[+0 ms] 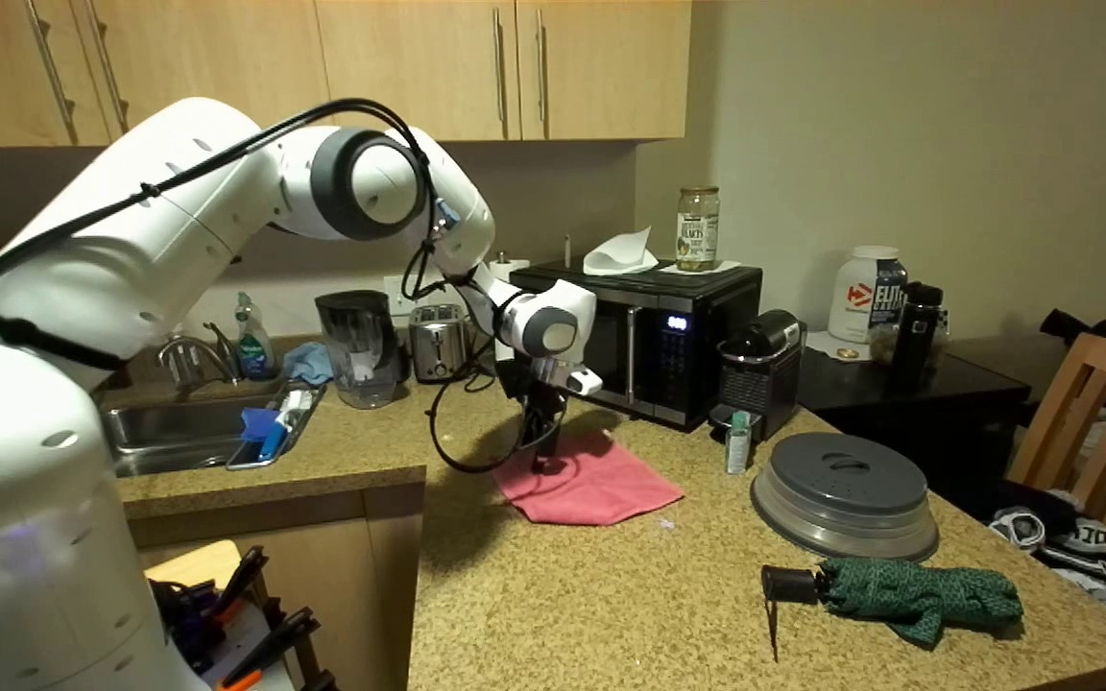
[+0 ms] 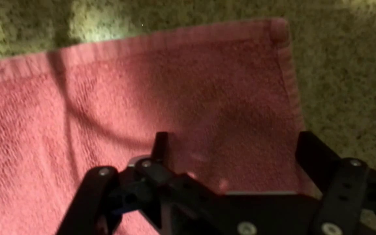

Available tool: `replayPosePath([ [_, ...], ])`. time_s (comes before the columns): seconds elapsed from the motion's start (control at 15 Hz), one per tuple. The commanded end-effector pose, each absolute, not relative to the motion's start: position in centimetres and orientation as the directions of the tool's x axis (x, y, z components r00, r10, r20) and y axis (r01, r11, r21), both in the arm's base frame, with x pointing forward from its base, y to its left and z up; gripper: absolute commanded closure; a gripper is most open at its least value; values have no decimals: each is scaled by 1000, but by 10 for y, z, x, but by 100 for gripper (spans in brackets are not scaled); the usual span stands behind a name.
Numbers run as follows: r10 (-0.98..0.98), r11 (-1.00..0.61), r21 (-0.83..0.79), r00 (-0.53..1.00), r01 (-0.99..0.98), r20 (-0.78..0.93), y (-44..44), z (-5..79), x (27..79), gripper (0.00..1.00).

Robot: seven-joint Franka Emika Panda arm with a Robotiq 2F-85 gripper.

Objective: Spread the cloth on the table

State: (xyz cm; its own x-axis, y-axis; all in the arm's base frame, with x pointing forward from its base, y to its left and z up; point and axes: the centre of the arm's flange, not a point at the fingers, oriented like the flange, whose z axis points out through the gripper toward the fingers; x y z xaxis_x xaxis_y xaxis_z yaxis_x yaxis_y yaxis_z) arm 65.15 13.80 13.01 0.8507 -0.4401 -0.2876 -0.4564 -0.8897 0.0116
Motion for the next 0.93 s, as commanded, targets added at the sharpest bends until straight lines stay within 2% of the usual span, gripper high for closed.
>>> replayPosePath([
  [0.0,-480,-861,-9,820,-508,-313,134,149,584,0],
  [0.33,-490,-857,-4,818,-515,-301,135,152,551,0],
  [0.87,-626,-739,-39,707,-673,-330,106,145,496,0],
])
